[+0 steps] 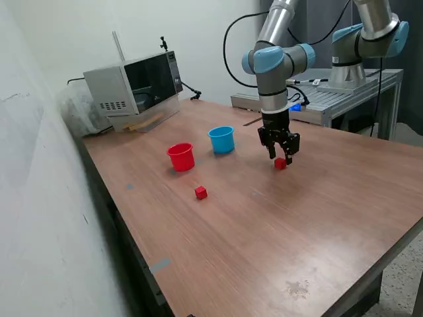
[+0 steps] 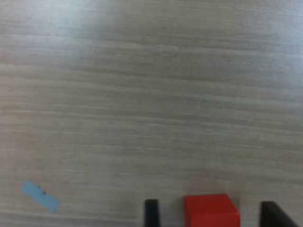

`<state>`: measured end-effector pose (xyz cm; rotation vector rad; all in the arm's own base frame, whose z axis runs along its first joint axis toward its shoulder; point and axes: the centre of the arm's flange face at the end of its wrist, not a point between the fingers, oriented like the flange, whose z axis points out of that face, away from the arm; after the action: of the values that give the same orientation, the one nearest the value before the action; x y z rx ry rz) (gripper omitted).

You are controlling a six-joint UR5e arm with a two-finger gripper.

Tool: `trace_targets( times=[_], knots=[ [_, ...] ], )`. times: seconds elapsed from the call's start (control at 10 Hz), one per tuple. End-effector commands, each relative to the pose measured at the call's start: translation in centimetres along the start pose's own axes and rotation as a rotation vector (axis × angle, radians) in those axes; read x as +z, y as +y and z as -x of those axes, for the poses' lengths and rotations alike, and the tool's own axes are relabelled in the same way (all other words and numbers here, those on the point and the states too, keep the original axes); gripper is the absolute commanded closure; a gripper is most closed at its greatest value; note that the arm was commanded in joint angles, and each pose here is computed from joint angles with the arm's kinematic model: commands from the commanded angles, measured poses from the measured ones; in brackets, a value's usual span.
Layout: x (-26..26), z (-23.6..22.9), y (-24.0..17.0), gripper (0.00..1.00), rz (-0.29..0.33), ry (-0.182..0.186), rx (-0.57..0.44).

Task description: Place red objects in the red bin, and blue objects in the blue bin.

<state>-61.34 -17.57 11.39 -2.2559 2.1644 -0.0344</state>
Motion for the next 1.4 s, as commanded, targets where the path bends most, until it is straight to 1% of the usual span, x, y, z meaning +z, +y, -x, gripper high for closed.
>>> trace_targets(
  times=[0.0,0.3,0.4,0.5,0.6,0.7,0.8,0.9,1.0,1.1,1.2,1.3],
  knots=[
    [0.1,0.0,0.1,1.00,0.000,0.000,0.000],
    [-0.6,0.0,0.3,1.00,0.009,-0.007,-0.005],
    [-3.0,0.1,0.2,1.00,0.040,-0.016,-0.004],
    [-7.3,-0.1,-0.3,1.00,0.077,-0.013,-0.004],
    [-11.7,0.0,-1.1,1.00,0.100,-0.013,-0.004],
    [-15.8,0.2,-1.4,1.00,0.142,-0.014,-0.006],
    [-18.8,0.8,-0.7,1.00,0.173,-0.015,0.001],
    [-21.6,1.9,1.4,1.00,0.208,-0.019,0.021],
    [-23.3,4.9,3.4,1.00,0.247,-0.023,0.067],
    [-23.8,6.2,5.5,1.00,0.270,-0.026,0.084],
    [-23.3,9.1,7.7,1.00,0.276,-0.032,0.124],
    [-21.9,11.9,9.8,1.00,0.269,-0.035,0.159]
  ],
)
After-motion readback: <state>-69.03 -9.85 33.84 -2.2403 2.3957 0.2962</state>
